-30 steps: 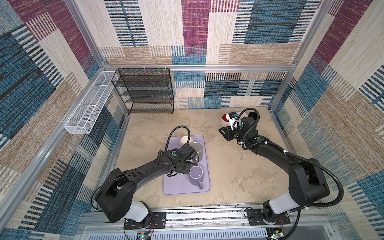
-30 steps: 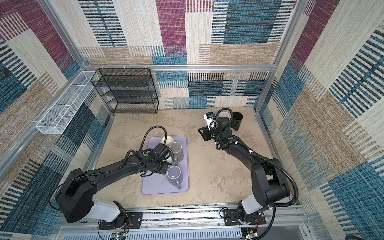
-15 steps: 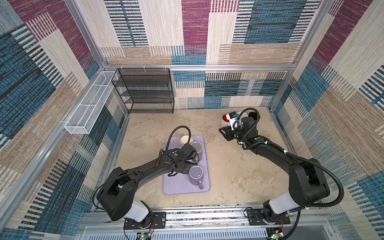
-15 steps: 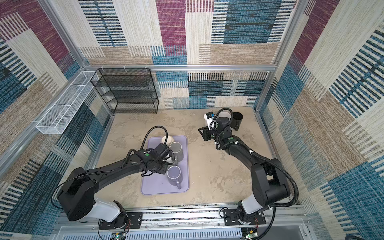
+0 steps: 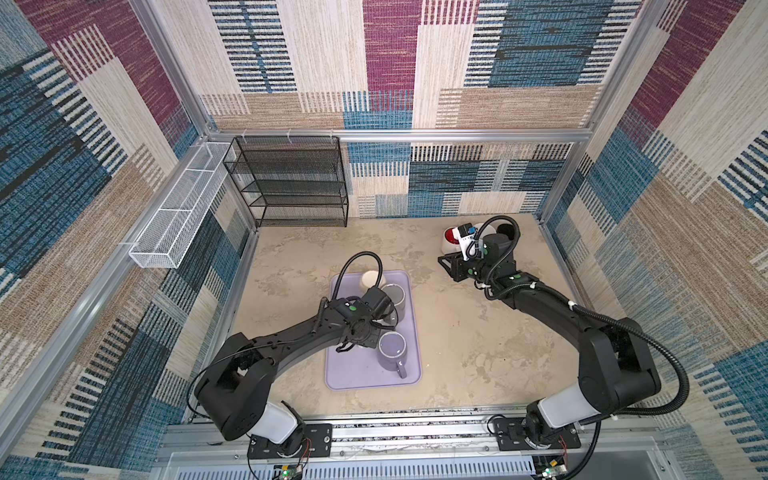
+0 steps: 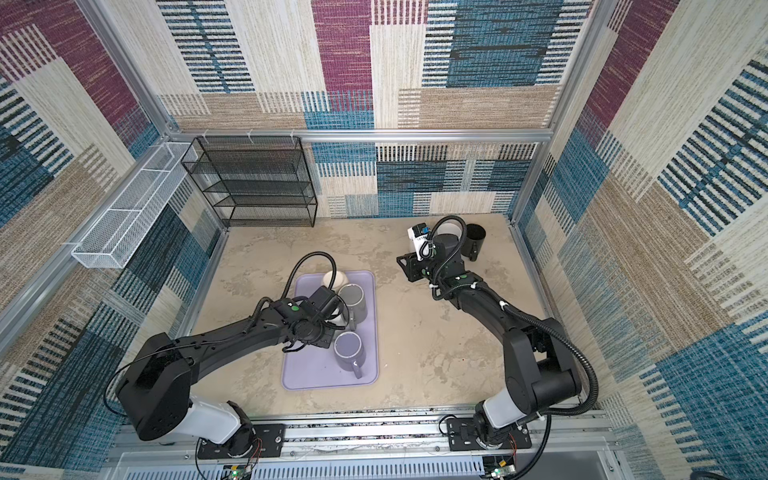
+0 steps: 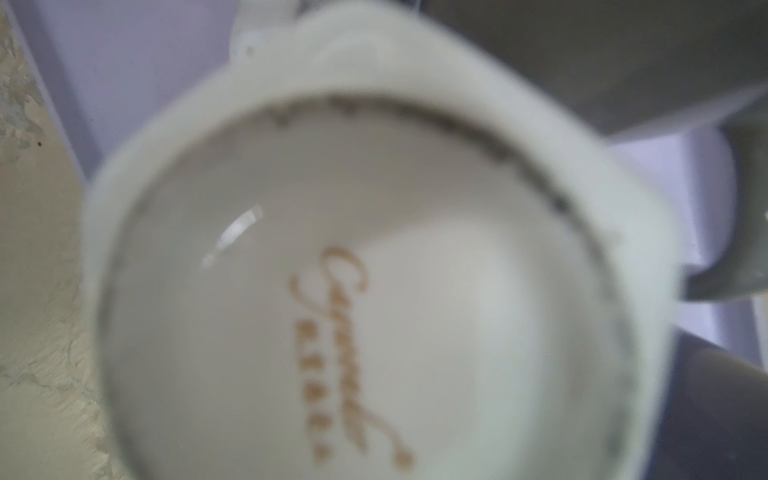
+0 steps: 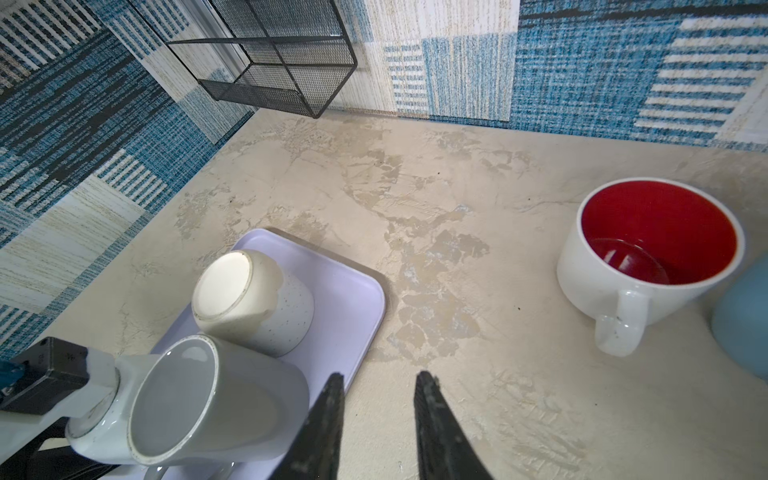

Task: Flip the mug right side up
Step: 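Lower the left gripper onto the upside-down octagonal white mug, then close the left gripper on the octagonal white mug while the right gripper shifts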

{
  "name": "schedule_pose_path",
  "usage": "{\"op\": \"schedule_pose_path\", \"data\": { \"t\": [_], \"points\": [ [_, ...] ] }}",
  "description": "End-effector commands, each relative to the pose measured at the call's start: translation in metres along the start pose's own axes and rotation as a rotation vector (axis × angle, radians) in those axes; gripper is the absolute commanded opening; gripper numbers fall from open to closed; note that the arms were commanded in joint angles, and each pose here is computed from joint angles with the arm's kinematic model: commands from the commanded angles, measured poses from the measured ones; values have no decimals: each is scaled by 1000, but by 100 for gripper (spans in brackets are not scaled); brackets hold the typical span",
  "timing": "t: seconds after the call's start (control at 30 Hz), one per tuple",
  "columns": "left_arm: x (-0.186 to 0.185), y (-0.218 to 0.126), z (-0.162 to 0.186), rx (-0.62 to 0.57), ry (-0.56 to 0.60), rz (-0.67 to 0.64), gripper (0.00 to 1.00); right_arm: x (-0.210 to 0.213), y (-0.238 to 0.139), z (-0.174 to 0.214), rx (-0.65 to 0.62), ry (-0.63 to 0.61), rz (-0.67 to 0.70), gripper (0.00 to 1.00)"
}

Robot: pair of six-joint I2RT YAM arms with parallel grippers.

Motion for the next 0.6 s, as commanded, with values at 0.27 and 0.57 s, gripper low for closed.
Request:
{"op": "schedule_pose_path", "data": {
  "t": [0.27, 0.57],
  "points": [
    [4, 3, -4, 7, 38, -50, 18, 6, -2, -9, -25, -17, -23, 32],
    [12, 10, 1, -2, 10, -58, 9, 15, 6, -4, -1, -18, -48, 32]
  ]
}}
Point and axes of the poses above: each gripper's point midway between its finger pads, its own y axis out along the fingers, its own x axis along the line the jaws close on, z = x × y, the point moved 8 cm from there along -y, back along the fingers, and after that the axes turned 4 degrees about y, right-handed, at the moved point
